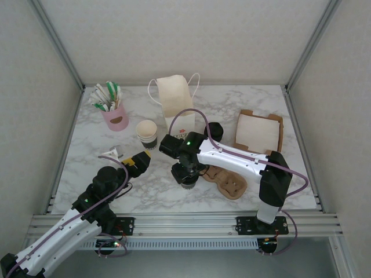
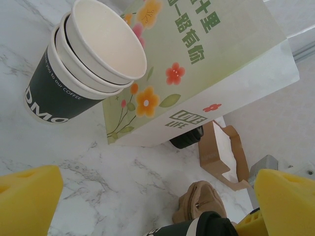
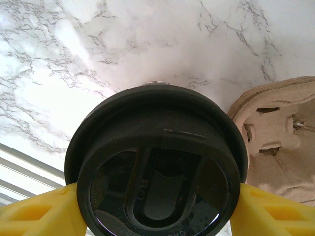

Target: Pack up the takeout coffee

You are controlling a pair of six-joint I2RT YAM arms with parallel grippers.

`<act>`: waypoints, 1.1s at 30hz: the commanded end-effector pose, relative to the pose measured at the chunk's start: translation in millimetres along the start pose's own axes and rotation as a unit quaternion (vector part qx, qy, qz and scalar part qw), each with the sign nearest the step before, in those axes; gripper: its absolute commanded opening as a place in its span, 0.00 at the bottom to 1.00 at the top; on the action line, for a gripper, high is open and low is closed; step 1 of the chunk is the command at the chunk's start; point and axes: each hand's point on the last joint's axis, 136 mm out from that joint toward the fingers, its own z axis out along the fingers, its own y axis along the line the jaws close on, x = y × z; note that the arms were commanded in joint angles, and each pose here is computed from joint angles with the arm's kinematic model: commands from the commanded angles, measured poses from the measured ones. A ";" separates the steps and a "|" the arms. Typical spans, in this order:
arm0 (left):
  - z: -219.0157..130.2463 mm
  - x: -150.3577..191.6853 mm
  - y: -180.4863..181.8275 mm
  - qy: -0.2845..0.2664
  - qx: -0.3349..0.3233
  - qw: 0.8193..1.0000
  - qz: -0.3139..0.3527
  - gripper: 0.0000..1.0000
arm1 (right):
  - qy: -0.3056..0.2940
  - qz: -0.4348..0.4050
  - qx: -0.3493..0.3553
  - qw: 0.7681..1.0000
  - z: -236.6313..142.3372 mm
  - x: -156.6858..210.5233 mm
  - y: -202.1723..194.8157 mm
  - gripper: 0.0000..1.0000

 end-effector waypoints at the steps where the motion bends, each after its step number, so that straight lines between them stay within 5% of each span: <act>1: 0.0 -2.7 3.4 -0.011 -0.002 1.000 -0.002 1.00 | 0.032 -0.010 0.021 0.999 16.8 12.0 0.1 0.68; 18: 2.3 0.3 4.6 -0.007 -0.001 1.000 -0.004 1.00 | 0.056 -0.006 0.055 0.997 36.5 22.2 -10.6 0.68; 33: 2.6 -1.2 1.5 -0.007 0.002 1.000 -0.002 1.00 | 0.019 0.006 -0.013 1.000 31.1 3.0 17.0 0.69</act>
